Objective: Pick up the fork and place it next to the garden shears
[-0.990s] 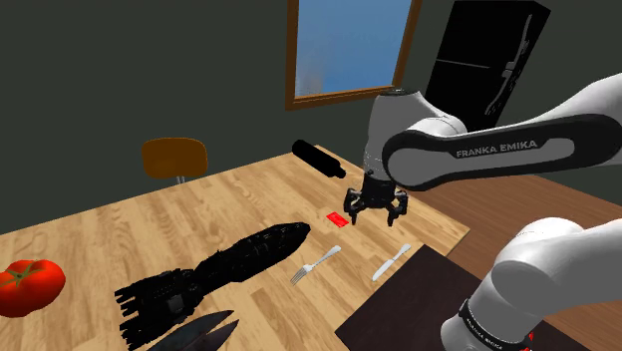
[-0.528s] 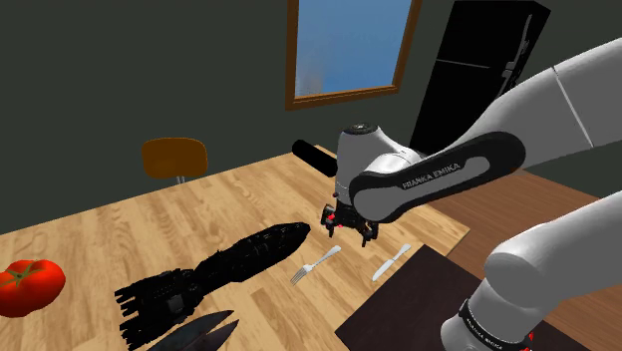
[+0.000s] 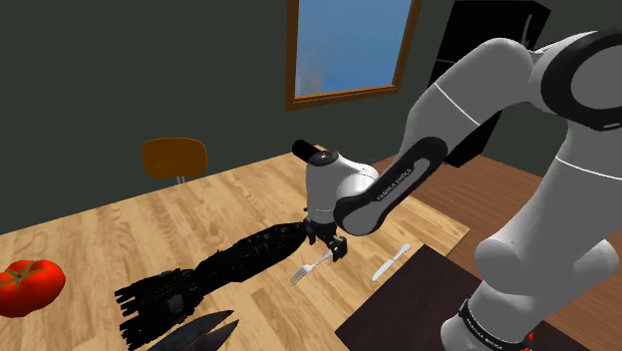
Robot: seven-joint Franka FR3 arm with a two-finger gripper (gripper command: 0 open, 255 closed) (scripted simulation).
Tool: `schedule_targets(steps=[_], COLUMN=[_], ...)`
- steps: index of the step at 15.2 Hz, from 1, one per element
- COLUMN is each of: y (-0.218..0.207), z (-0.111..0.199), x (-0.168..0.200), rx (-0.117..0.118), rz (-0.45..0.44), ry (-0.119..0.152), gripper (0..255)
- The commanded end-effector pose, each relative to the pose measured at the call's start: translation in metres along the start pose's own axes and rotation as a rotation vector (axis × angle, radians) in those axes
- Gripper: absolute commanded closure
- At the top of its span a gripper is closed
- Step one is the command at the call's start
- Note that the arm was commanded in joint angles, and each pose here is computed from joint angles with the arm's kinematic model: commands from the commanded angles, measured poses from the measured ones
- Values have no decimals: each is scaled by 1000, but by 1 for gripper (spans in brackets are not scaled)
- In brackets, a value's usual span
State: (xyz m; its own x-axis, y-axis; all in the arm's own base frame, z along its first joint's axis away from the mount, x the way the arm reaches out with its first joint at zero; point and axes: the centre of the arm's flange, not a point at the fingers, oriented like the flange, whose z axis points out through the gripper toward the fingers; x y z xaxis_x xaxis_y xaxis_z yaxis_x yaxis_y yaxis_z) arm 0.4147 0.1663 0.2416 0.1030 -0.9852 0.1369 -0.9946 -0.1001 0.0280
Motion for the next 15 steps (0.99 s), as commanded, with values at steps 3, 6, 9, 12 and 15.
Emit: schedule_targets(steps=[3,6,9,12,15], y=[-13,-13,-13,-13,-13], z=[28,44,57,57,57], x=[1,1,1,1,1], rx=[6,6,6,6,6], rz=[73,73,73,73,73], ry=[7,7,7,7,7], gripper=[0,0,0,0,0])
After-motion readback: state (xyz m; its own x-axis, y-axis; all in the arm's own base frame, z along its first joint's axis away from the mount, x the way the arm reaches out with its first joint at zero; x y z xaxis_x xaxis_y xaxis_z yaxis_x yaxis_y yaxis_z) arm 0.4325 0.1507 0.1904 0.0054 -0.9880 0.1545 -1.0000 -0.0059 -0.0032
